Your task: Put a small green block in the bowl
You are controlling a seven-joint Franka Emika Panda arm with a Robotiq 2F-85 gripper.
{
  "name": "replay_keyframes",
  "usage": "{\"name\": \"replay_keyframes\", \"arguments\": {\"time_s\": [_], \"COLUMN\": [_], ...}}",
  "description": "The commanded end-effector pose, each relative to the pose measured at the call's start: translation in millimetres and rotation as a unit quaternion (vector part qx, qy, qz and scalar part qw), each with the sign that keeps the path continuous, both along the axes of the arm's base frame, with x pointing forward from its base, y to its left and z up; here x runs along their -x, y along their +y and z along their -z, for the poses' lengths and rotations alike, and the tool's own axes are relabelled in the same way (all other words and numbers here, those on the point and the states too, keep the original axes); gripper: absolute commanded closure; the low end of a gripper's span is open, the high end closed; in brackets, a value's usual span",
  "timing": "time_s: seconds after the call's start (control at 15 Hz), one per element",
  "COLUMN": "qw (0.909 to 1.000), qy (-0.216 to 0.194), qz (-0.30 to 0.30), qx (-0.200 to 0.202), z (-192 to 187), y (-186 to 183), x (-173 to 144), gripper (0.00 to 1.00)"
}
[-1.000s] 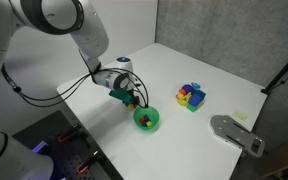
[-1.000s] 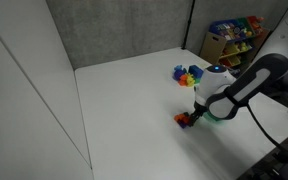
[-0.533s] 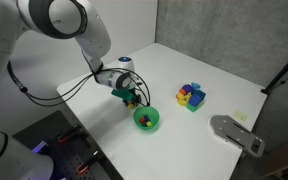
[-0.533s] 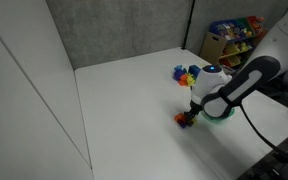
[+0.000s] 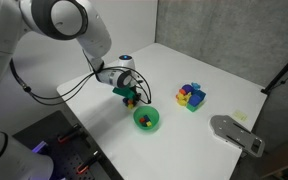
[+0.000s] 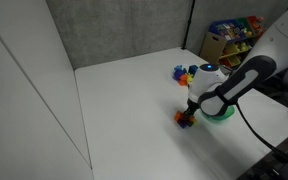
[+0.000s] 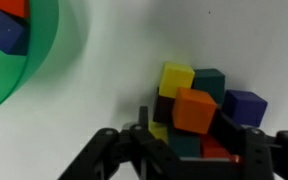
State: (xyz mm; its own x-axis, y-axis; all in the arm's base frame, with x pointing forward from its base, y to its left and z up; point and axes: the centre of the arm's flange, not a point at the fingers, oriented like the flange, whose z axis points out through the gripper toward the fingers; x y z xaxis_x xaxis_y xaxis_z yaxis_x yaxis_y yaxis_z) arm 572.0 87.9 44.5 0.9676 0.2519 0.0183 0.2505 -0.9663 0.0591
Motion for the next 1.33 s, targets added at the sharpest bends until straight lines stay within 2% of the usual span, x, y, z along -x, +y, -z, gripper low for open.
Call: {"name": "replay_keyframes", "arguments": {"time_s": [0.0,0.2,0.27,0.33,0.8,1.27], "qw": [0.9998,0.9996,0.9994,0.9992,0.9976,0.9941], "qy": [0.012,0.019,0.021,0.026,0.04,0.045], "qz": [0.015,0.018,0.021,0.024,0.044,0.084], "qx": [0.007,0.014,0.016,0.018,0.033,0.053], "z": [-6.8,-17.3,-22.3,-24.9,-56.3,-98.9], "y": [3.0,1.1,0.1,-0.8,-22.2,-81.0], "x": [-3.6,-3.7,-4.5,-4.4,-10.8,-9.0], "gripper": [0.66,0.9,0.92,0.89,0.89,0.89]}}
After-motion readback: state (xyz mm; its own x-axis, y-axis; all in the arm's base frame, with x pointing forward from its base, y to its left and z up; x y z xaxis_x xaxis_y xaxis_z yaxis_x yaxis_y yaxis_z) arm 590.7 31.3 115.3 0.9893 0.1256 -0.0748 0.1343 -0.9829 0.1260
